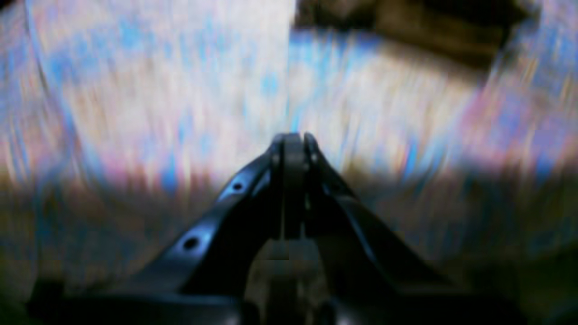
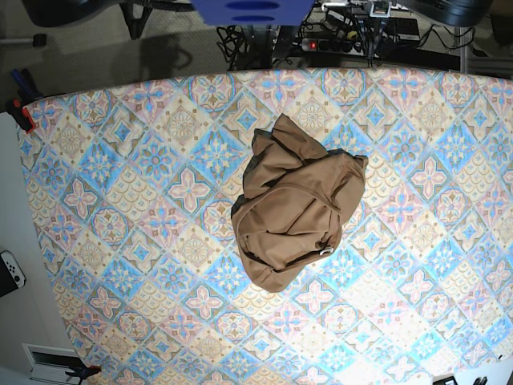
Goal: Layout the t-shirt on the table in an organized manner, then fold the t-shirt properly
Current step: 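Move the left gripper down to the crumpled brown t-shirt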
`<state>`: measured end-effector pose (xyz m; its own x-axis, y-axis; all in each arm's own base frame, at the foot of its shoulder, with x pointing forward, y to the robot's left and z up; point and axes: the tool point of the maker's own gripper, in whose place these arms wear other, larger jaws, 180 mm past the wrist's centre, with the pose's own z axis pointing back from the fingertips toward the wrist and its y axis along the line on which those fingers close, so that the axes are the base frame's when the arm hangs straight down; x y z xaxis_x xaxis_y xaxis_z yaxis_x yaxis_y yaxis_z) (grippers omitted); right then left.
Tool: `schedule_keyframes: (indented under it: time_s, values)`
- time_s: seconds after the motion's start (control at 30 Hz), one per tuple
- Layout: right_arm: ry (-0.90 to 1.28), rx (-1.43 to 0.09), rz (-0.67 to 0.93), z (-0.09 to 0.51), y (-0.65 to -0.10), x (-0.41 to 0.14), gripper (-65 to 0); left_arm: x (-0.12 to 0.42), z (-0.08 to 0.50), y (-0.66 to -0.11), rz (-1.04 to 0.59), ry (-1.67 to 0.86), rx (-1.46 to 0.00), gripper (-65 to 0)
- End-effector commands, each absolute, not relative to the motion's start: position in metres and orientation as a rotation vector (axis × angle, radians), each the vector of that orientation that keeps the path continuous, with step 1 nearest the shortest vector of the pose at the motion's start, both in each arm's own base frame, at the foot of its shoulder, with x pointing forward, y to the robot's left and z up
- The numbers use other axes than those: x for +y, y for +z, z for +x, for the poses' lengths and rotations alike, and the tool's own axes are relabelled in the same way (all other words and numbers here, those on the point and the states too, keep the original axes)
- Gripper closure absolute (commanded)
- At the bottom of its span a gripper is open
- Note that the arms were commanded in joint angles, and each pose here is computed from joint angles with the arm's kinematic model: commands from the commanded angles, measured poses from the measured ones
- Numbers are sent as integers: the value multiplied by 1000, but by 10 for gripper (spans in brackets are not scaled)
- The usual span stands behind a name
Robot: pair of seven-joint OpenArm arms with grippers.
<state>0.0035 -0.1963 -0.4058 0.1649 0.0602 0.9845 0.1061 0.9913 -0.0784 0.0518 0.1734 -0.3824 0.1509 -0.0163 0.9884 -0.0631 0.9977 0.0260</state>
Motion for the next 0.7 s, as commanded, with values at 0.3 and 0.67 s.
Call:
schedule_keyframes:
  time_s: [0.3, 0.67]
  values:
    - [-1, -1492, -109, 46, -340, -185, -1, 166, 99, -296, 38, 38, -1643, -3]
    - [36, -1383, -81, 103, -308, -173, -5, 171, 189, -263, -76, -33, -1438, -3]
